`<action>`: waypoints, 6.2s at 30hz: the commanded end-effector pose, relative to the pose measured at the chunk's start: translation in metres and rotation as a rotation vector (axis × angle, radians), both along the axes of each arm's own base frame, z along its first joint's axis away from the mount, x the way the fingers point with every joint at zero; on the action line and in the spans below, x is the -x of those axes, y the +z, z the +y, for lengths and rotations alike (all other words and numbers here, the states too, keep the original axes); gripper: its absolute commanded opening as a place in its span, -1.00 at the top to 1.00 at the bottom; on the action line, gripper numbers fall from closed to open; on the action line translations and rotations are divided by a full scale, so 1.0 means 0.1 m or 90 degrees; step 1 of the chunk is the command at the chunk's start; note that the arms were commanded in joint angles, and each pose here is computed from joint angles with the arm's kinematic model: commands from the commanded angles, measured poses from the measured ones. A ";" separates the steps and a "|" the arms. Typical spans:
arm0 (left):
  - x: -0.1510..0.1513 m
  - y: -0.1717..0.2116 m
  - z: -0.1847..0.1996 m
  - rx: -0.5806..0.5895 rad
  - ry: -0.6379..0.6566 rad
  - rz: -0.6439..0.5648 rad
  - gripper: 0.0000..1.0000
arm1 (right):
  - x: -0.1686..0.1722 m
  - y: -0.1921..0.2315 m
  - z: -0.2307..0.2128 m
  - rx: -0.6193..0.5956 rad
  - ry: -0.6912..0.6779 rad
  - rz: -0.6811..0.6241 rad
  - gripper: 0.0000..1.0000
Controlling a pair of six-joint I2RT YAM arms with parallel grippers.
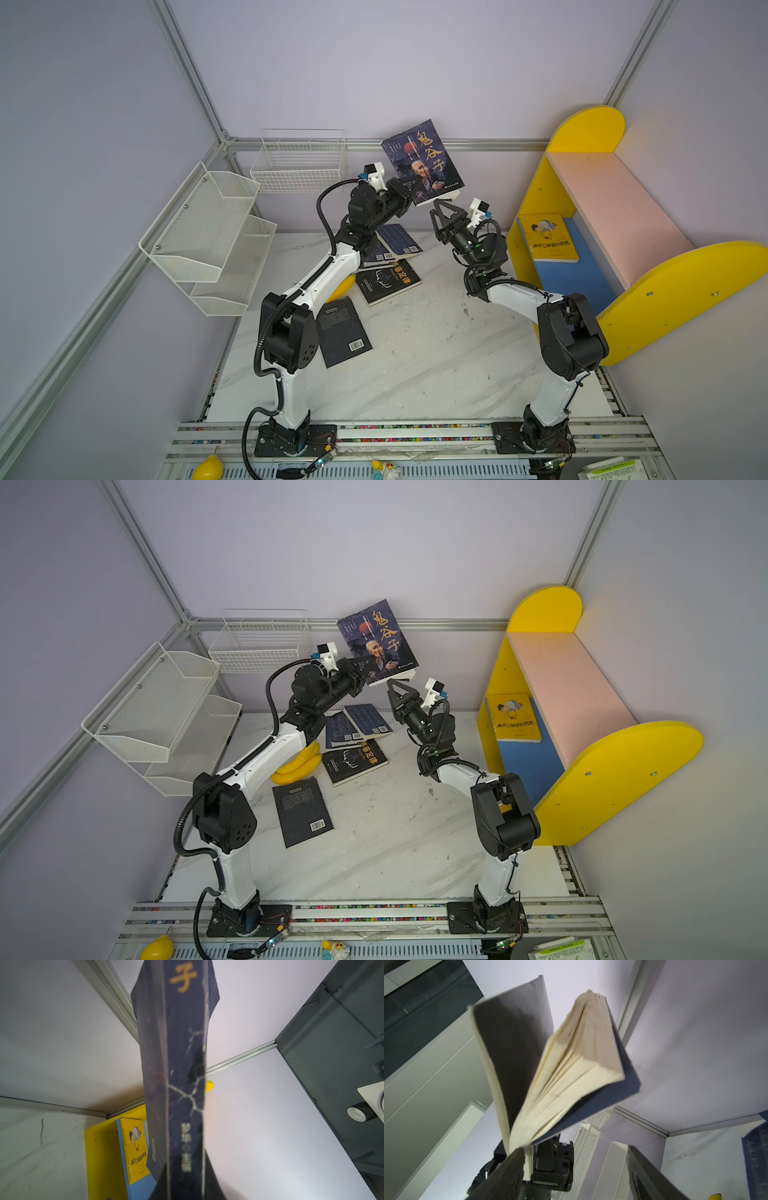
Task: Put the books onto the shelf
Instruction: 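Pass the purple book from the left gripper to the right gripper, then carry the purple book to the shelf with the right gripper while the left gripper withdraws, then lower the purple book into the blue compartment beside the yellow book with the right gripper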
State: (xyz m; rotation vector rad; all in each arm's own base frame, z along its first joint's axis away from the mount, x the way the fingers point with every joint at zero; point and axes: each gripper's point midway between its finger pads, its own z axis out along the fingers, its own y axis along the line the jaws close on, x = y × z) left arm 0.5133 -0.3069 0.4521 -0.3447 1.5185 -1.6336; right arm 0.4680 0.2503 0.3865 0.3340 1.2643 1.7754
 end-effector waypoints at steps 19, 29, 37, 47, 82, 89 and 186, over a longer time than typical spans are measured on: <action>0.36 0.40 -0.05 0.035 -0.023 -0.072 1.00 | 0.26 0.51 0.17 -0.014 -0.007 -0.111 -0.75; 0.38 0.44 0.05 0.026 0.001 -0.077 1.00 | 0.22 0.44 0.10 -0.001 -0.034 -0.068 -0.54; 0.37 0.39 -0.01 0.037 -0.013 -0.069 1.00 | 0.12 0.45 0.10 -0.016 -0.041 -0.050 0.33; 0.43 0.42 0.15 -0.035 0.017 -0.099 -0.08 | -0.14 0.52 -0.15 0.048 -0.138 0.029 0.94; 0.38 -0.48 0.64 -0.173 0.050 -0.022 -0.60 | -0.04 0.98 -2.07 0.203 -0.345 0.165 0.88; 0.32 -0.59 0.56 -0.159 0.023 -0.003 -0.60 | 0.06 0.13 -1.82 0.190 -0.303 0.245 0.86; 0.09 -1.01 0.55 -0.120 0.002 0.071 -0.59 | -0.45 -1.58 -3.76 0.119 -0.493 0.345 0.79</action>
